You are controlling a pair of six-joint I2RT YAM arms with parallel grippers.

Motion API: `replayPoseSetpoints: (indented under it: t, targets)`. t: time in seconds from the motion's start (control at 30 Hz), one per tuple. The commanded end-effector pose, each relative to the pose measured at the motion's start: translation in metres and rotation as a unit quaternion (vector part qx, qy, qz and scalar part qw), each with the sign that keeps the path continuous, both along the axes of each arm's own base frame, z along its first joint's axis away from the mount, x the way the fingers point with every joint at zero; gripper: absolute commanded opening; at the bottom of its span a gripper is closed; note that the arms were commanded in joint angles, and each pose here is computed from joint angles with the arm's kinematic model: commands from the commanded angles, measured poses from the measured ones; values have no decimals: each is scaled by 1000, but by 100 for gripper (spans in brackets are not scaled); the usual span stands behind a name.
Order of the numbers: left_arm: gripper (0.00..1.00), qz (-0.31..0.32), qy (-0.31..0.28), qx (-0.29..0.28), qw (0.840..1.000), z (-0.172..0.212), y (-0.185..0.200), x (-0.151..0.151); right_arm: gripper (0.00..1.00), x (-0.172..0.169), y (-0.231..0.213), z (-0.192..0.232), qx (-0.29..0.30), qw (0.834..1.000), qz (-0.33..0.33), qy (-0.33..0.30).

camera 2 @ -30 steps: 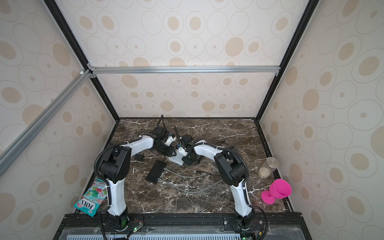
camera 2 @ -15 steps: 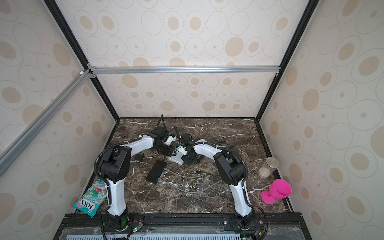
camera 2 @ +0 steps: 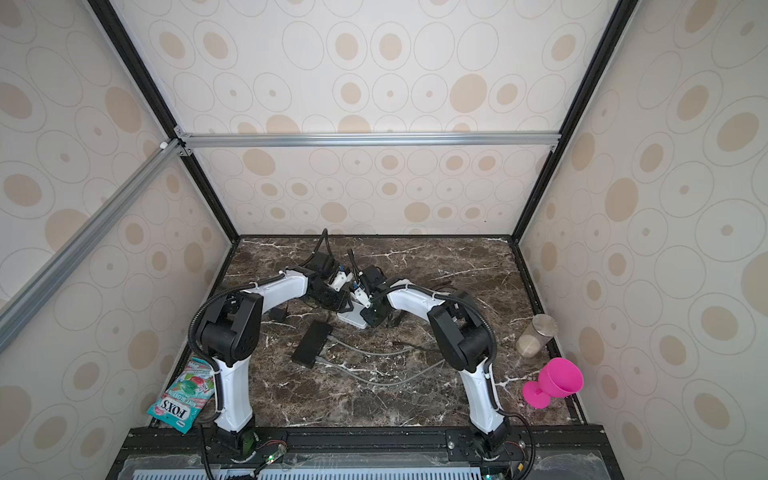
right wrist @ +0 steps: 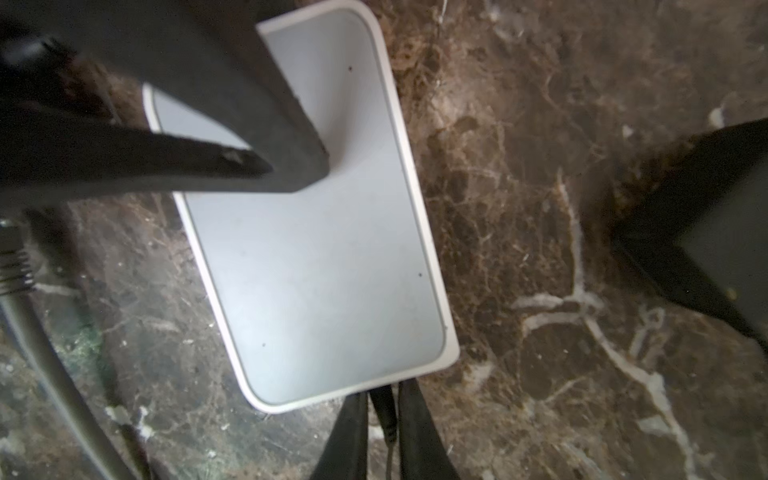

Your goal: Insert the plug into the switch port

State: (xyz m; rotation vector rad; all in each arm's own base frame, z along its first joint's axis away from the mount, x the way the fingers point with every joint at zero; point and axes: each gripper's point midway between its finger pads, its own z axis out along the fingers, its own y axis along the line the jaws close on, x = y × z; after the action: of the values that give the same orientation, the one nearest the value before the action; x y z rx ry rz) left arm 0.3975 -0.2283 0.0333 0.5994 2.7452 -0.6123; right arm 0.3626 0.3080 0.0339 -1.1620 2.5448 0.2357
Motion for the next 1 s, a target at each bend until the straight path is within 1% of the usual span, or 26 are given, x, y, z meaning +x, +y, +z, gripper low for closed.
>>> replayPoseSetpoints:
  t: [0.0,0.1,0.27,0.3,0.33,0.37,0.5,0.67,0.77,0.87,0.9,0.93,0.97]
  targets:
    - [44,-38,76,19,996,-35,-10,-43,20,23,35,44,83,994,13,-70]
    - [45,-35,73,17,997,-33,-9,-40,27,21,29,42,75,995,8,-72]
    - [45,-30,70,15,997,-30,-6,-38,29,17,24,40,72,995,4,-72]
    - [45,-29,69,15,997,-29,-6,-37,31,16,23,41,74,995,3,-73]
    - [45,-28,69,15,997,-29,-5,-37,31,15,23,42,76,994,2,-74]
    - [46,-22,64,27,997,-31,-1,-34,31,15,22,43,78,994,1,-75]
    - [47,-13,60,27,998,-29,4,-30,31,11,18,51,90,993,-4,-82]
    - [47,-6,59,26,998,-28,6,-27,31,4,3,62,108,989,-26,-93]
    - [48,-4,56,25,998,-27,7,-26,30,6,-13,63,115,987,-65,-89]
    - [51,-1,52,25,998,-24,8,-24,32,14,-32,57,131,981,-133,-57]
    - [52,1,50,26,998,-23,9,-23,33,16,-36,55,144,977,-153,-41]
    - [54,3,46,26,999,-21,10,-22,36,22,-39,56,155,972,-172,-36]
    - [55,5,41,24,999,-18,10,-20,43,28,-44,56,156,968,-192,-41]
